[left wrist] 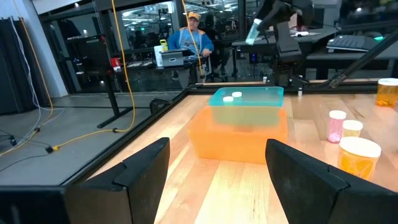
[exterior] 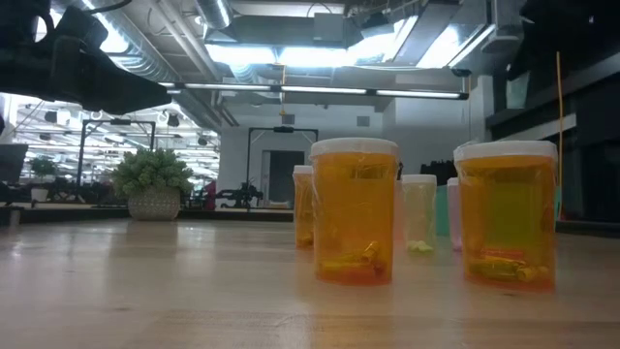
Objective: Pick and place medicine bottles into bin by pill shape (circle, oval)
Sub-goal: Put the small green pill bottle into the green bin
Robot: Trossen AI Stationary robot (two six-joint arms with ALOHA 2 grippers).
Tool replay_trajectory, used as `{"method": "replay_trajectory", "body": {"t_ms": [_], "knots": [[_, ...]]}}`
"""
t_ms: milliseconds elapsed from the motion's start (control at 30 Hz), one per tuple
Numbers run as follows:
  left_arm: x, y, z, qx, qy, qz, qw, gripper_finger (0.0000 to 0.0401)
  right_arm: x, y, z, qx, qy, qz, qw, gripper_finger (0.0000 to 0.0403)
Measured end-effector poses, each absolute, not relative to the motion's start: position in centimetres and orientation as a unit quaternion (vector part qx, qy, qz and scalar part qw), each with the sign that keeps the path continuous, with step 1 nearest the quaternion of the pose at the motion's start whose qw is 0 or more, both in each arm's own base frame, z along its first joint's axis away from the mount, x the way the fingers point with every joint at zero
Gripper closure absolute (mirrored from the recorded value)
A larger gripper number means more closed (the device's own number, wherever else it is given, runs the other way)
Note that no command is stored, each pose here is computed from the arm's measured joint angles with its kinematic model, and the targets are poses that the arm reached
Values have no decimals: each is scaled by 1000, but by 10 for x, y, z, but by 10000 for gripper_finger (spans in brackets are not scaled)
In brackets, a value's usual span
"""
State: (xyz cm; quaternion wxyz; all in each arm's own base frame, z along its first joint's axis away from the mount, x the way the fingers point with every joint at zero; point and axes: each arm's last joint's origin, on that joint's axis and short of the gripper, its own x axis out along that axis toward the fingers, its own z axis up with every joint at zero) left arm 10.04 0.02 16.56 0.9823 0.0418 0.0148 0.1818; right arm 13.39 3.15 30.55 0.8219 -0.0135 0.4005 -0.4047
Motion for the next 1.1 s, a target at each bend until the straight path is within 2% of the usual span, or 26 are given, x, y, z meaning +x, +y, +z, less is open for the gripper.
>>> {"method": "replay_trajectory", "body": {"t_ms": [133,333,433,533,1100], "knots": [[100,0,166,42,15,182,982,144,122,23,296,79,405,-372,832,282],[100,0,166,42,15,182,982,144,127,18,254,132,398,-299,857,281],[100,0,166,42,15,182,982,144,139,16,236,132,387,-251,877,281],[100,0,166,42,15,182,982,144,149,8,226,116,365,-246,890,281],[100,0,166,42,15,182,982,144,187,-29,180,105,412,-249,870,281]]}}
